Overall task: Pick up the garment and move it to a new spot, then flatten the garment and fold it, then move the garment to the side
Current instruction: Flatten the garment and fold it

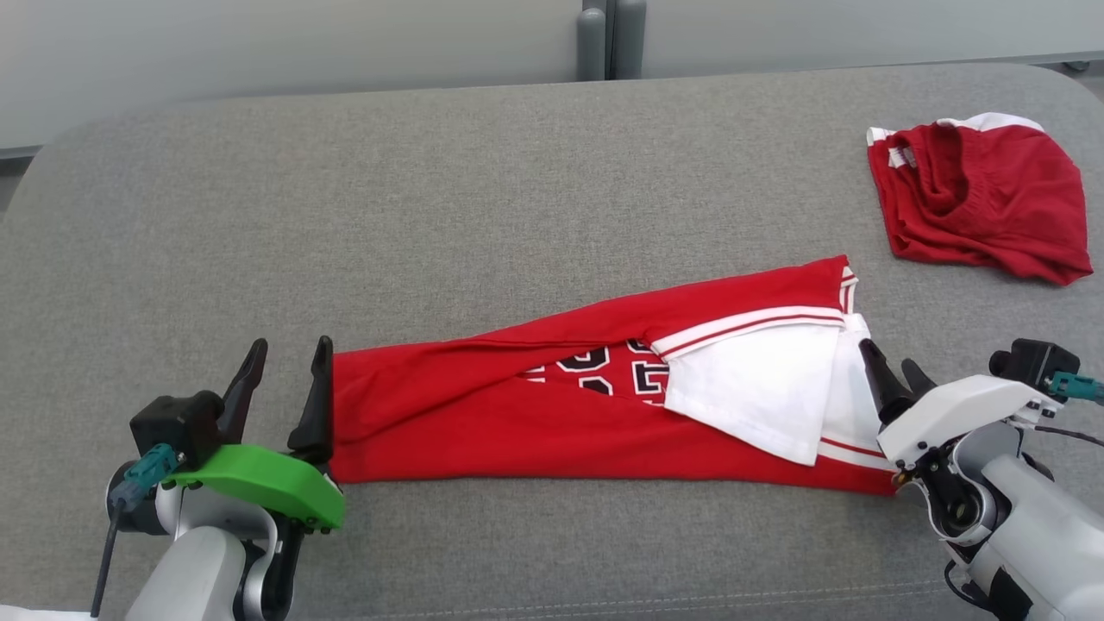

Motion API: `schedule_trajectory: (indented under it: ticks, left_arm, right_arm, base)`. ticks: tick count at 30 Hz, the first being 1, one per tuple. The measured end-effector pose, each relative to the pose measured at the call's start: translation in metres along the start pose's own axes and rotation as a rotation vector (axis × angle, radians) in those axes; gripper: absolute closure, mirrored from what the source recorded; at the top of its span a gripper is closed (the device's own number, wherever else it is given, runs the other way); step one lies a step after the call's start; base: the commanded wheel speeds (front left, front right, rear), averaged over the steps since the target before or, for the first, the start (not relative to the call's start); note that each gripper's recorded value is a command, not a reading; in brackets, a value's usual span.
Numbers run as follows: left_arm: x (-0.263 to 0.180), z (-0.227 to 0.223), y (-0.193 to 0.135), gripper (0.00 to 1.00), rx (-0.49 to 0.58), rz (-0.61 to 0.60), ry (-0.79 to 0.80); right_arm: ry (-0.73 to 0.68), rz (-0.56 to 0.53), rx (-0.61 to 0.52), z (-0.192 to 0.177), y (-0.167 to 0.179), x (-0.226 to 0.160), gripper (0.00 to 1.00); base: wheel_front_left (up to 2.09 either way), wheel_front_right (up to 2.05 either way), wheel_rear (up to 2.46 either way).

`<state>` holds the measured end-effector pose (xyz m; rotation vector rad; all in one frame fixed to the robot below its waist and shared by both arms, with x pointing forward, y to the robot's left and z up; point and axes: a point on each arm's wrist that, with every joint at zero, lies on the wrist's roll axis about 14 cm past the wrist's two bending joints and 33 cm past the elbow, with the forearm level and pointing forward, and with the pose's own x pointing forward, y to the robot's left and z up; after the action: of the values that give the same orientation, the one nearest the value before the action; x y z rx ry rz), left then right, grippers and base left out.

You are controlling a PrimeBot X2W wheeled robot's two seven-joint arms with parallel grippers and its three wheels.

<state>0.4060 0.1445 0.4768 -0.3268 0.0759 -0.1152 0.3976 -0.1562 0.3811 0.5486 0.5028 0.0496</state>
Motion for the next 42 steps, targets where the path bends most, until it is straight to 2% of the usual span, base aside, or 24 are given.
schedule_trajectory:
  ticks: [7, 16, 29, 30, 31, 32, 37, 42]
  left_arm:
    - [-0.003, -0.002, 0.01, 0.0, 0.004, 0.027, 0.005]
    - [-0.005, -0.002, 0.018, 0.0, 0.003, 0.049, 0.005]
    - [-0.006, 0.0, 0.021, 0.0, 0.001, 0.059, -0.002]
    - [-0.006, 0.0, 0.021, 0.0, 0.001, 0.059, -0.002]
    - [-0.006, 0.0, 0.021, 0.0, 0.001, 0.059, -0.002]
    - [-0.006, 0.0, 0.022, 0.0, 0.001, 0.059, -0.003]
    - [-0.006, 0.002, 0.022, 0.0, 0.0, 0.063, -0.008]
    - [-0.006, 0.004, 0.021, 0.0, 0.004, 0.061, -0.015]
  right_arm:
    - [0.055, -0.05, 0.018, -0.013, -0.012, 0.011, 0.0]
    - [0.109, 0.033, 0.03, -0.023, 0.01, 0.022, 0.0]
    - [0.195, 0.077, -0.005, -0.038, 0.021, 0.025, 0.0]
    - [0.199, 0.082, -0.007, -0.039, 0.023, 0.026, 0.47]
    - [0.201, 0.091, -0.008, -0.04, 0.027, 0.027, 0.81]
    - [0.203, 0.096, -0.009, -0.041, 0.029, 0.027, 1.0]
    - [0.208, 0.099, -0.029, -0.041, 0.028, 0.027, 1.0]
    - [0.156, 0.101, -0.03, -0.028, 0.029, 0.029, 1.0]
  base:
    - [0.0, 0.0, 0.0]
    - [0.0, 0.0, 0.0]
    - [0.0, 0.0, 0.0]
    - [0.0, 0.0, 0.0]
    - [0.0, 0.0, 0.0]
    - [0.0, 0.0, 0.0]
    - [0.0, 0.0, 0.0]
    - [0.0, 0.0, 0.0]
